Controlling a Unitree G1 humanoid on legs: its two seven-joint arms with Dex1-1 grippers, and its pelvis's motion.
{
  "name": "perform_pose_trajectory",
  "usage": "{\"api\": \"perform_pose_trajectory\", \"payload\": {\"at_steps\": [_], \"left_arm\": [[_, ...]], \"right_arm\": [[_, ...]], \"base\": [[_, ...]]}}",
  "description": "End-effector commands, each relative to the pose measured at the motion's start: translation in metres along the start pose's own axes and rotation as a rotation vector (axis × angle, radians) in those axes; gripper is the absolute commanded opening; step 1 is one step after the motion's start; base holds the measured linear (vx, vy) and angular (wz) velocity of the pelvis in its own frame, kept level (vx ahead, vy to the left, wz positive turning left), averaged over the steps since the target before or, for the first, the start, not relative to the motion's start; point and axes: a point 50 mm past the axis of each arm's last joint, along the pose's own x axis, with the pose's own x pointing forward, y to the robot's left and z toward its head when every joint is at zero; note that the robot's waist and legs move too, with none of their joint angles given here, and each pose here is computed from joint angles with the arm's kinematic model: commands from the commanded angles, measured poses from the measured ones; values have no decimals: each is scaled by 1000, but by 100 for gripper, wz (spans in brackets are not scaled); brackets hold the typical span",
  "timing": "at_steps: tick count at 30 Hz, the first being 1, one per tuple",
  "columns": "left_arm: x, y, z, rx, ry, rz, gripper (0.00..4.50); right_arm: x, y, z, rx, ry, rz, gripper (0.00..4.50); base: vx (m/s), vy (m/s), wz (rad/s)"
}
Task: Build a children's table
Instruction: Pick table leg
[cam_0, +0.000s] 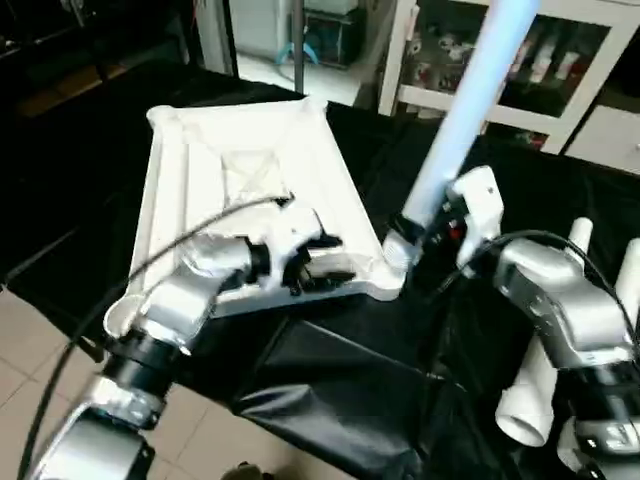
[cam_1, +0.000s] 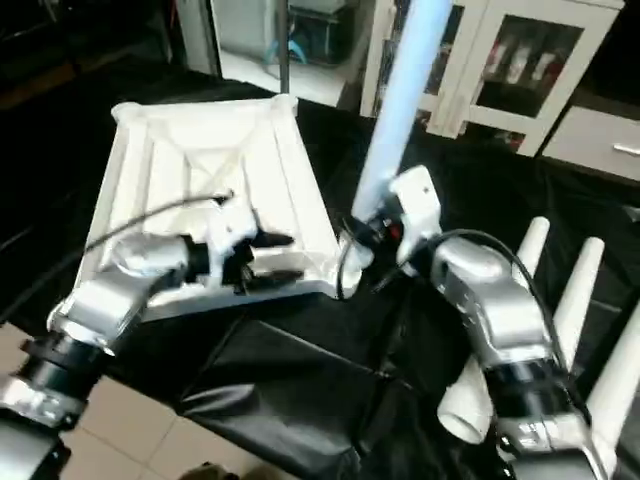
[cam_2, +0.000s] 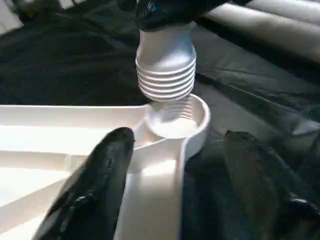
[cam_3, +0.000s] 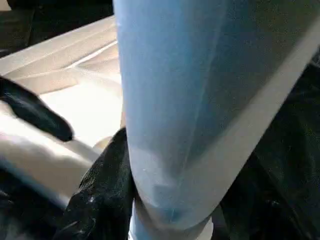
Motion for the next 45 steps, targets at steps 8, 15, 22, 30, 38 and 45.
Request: {"api": "perform_pose_trajectory", "payload": {"at_steps": [8, 15, 22, 30, 38, 45], "left_arm": [[-3, -17, -40, 35, 187, -31, 376], [-13, -3, -43, -15, 180, 63, 309], [-17, -2, -41, -57, 159, 49, 264], [-16, 1, -41, -48, 180, 30, 186], [-11, 4, -44, -61, 194, 23, 124], [-10, 4, -52, -61, 250, -10, 68]], "right_arm": [[-15, 6, 2, -11, 13, 49, 184], [-13, 11, 5, -13, 16, 75, 184], [-14, 13, 5, -11, 29, 97, 184], [-13, 12, 8, -26, 36, 108, 184], [-12, 7, 9, -35, 41, 95, 184], [1, 7, 19, -8, -2, 94, 184]], "base": [[0, 0, 0], [0, 0, 0], [0, 0, 0], [0, 0, 0], [0, 0, 0], [0, 0, 0]]}}
